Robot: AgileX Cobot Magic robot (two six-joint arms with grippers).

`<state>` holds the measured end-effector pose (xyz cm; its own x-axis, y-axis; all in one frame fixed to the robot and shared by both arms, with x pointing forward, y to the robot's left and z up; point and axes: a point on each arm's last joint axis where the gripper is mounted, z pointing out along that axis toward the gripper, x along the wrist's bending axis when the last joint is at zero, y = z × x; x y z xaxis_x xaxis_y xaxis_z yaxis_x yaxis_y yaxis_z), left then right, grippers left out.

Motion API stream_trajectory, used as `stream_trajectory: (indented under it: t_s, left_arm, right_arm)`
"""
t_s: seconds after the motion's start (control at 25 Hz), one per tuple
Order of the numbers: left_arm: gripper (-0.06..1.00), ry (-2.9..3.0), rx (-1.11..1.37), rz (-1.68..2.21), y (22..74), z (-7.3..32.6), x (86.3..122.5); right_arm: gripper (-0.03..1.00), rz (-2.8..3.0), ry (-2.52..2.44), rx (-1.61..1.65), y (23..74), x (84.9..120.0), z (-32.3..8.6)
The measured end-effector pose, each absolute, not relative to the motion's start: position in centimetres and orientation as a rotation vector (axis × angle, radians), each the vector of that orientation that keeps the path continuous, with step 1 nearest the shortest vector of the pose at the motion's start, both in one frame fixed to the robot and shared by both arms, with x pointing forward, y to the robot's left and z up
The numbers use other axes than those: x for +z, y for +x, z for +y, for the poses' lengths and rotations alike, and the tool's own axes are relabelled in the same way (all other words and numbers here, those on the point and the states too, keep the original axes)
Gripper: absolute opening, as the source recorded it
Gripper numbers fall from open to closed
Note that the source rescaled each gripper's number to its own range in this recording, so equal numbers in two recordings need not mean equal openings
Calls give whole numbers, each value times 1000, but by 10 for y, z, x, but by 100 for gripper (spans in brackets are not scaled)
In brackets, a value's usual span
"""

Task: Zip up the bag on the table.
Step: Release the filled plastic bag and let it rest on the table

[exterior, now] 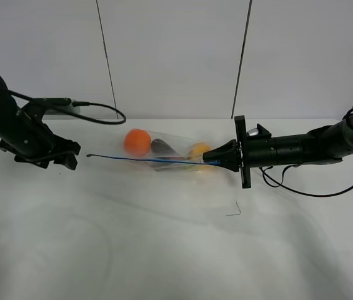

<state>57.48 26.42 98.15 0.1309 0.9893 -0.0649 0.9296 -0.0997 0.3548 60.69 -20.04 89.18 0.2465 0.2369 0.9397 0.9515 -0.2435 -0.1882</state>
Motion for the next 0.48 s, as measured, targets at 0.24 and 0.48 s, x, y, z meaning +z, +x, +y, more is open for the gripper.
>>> stream_trajectory:
  t_s: [0.24,0.48]
  left_arm:
    - [99,2120,207,1902,581,262,1011]
    - [100,2174,96,1982,573,263,1017]
  right_arm:
    - [0,-1116,-1667,-1055,607,892,-200]
    - [0,-1116,-1667,-1055,607,892,-200]
